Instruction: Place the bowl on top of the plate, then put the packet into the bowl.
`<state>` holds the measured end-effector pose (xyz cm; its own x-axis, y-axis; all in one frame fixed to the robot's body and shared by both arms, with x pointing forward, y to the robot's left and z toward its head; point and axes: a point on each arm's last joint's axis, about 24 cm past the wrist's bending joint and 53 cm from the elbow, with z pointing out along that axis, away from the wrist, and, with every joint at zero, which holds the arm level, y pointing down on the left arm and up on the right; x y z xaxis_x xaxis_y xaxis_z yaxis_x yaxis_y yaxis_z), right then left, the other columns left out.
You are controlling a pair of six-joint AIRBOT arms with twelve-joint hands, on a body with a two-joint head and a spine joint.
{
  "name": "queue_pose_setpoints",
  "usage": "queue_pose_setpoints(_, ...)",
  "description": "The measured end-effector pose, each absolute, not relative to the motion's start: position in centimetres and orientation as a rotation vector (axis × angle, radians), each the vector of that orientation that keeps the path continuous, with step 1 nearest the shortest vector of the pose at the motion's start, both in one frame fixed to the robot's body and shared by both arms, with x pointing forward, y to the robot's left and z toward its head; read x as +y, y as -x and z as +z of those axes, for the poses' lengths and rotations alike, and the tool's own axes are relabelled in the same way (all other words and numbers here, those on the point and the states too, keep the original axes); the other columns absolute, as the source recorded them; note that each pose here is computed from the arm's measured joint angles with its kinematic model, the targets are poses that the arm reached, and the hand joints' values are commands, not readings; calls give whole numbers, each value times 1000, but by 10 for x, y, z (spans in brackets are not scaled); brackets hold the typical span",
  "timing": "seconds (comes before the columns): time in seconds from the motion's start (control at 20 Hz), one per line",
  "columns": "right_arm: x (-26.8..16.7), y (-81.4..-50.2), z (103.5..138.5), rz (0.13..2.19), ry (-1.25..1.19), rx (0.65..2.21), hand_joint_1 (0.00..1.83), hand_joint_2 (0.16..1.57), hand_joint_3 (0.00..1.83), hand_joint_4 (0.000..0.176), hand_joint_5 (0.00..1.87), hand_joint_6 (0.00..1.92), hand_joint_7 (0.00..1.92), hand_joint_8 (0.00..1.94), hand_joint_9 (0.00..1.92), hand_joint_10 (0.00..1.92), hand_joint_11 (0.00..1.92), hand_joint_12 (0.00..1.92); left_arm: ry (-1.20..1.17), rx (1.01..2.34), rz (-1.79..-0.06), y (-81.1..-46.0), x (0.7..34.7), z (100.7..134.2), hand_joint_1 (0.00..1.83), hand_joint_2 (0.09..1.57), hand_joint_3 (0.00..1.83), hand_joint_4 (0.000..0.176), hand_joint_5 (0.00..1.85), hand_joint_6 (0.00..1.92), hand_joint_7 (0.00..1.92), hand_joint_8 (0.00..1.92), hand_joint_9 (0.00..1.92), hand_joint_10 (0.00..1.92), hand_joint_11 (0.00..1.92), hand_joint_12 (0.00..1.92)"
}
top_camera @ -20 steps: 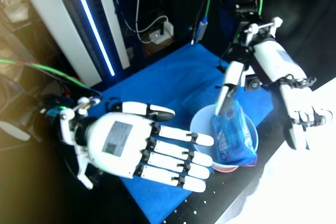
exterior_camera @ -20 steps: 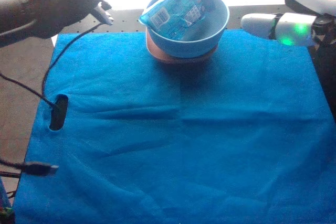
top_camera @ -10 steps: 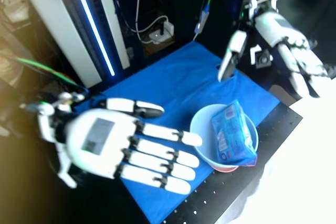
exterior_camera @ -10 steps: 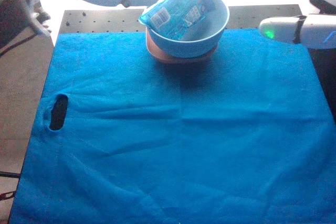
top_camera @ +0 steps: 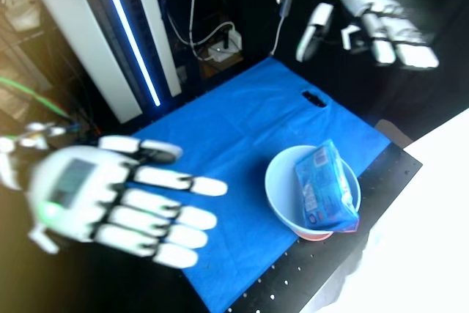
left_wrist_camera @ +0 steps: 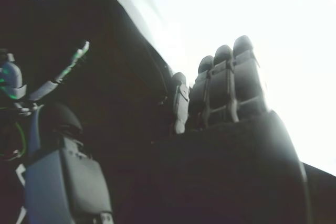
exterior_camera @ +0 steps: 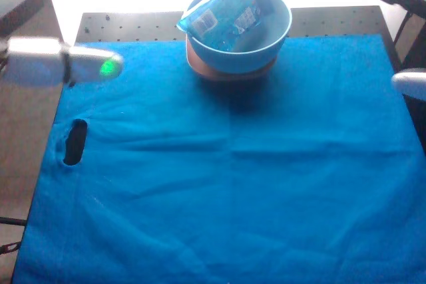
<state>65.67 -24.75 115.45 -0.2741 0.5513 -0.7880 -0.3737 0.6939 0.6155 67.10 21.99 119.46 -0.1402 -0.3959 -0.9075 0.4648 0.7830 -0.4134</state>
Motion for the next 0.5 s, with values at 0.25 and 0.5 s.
queue_pose_setpoints(0.25,-284,-619,1149,853,-242,1598,381,1101,0,153,88,10,3,0,0,0,0,0,32,1572,-720,-631,251,1170,471,907,9,176,0,0,0,0,0,0,0,0)
queue_pose_setpoints(0.5,-296,-603,1151,846,-291,1555,334,1125,8,105,52,0,2,0,0,0,0,0,132,1654,-677,-582,275,1128,475,902,4,176,0,0,0,0,0,0,0,0)
